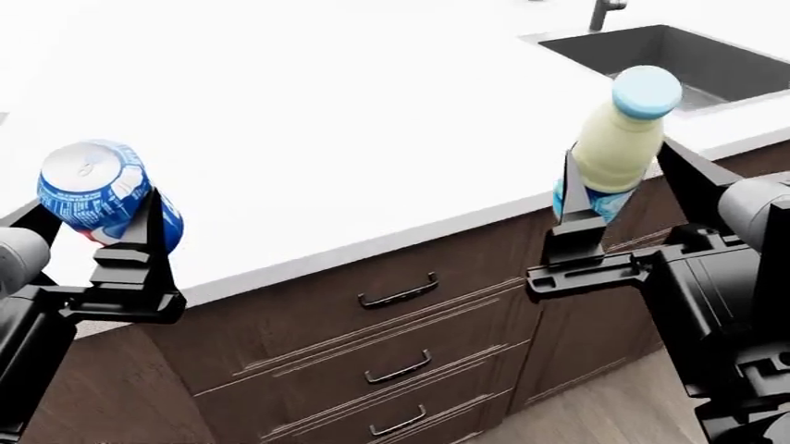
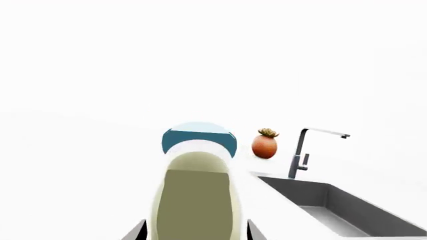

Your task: Move the drinks to the dining counter.

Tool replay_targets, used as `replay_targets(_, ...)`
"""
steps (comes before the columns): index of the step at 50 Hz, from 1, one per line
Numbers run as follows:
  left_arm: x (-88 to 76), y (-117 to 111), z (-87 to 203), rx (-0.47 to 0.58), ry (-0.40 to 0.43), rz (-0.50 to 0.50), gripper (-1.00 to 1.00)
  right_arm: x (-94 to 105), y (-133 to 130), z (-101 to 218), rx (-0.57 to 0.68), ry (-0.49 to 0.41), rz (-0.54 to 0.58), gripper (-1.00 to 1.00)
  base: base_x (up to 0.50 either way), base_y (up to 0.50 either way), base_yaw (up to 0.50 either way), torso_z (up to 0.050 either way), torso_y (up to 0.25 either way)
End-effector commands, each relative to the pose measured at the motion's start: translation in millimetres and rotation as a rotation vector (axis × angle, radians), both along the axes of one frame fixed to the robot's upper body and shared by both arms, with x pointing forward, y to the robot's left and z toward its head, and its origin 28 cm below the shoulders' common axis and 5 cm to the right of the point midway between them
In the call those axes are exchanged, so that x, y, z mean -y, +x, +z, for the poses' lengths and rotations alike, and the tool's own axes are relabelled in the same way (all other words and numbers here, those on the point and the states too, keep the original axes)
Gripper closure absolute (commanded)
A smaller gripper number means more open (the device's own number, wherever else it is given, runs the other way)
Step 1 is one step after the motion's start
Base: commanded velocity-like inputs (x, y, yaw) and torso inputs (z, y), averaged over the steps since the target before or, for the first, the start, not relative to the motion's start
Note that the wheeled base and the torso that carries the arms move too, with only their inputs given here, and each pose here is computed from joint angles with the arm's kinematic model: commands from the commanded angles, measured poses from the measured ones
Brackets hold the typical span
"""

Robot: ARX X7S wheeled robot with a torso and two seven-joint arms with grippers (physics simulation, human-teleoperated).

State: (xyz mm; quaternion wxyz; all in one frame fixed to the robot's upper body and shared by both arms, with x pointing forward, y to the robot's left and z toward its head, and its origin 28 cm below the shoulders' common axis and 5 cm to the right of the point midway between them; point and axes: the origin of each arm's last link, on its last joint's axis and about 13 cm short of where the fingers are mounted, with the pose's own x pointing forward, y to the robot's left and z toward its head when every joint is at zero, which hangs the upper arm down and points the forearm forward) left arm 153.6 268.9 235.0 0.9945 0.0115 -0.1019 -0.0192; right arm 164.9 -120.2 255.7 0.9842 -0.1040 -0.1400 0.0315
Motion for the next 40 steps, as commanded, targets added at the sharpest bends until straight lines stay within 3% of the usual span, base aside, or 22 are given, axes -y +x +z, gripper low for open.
replay_targets(1, 0.7, 0.3, 0.1, 0.003, -0.003, -0.002, 1.00, 1.5, 0.8, 2.8, 0.031, -0.008, -0.013, 1.00, -0.10, 0.04, 0.50, 0.000, 0.000)
replay_targets(40, -0.3, -0.4, -0.4, 0.003, -0.009, -0.001, 1.00, 0.6, 0.5, 0.7, 0.022, -0.016, -0.004, 1.00, -0.10, 0.03, 0.50, 0.000, 0.001)
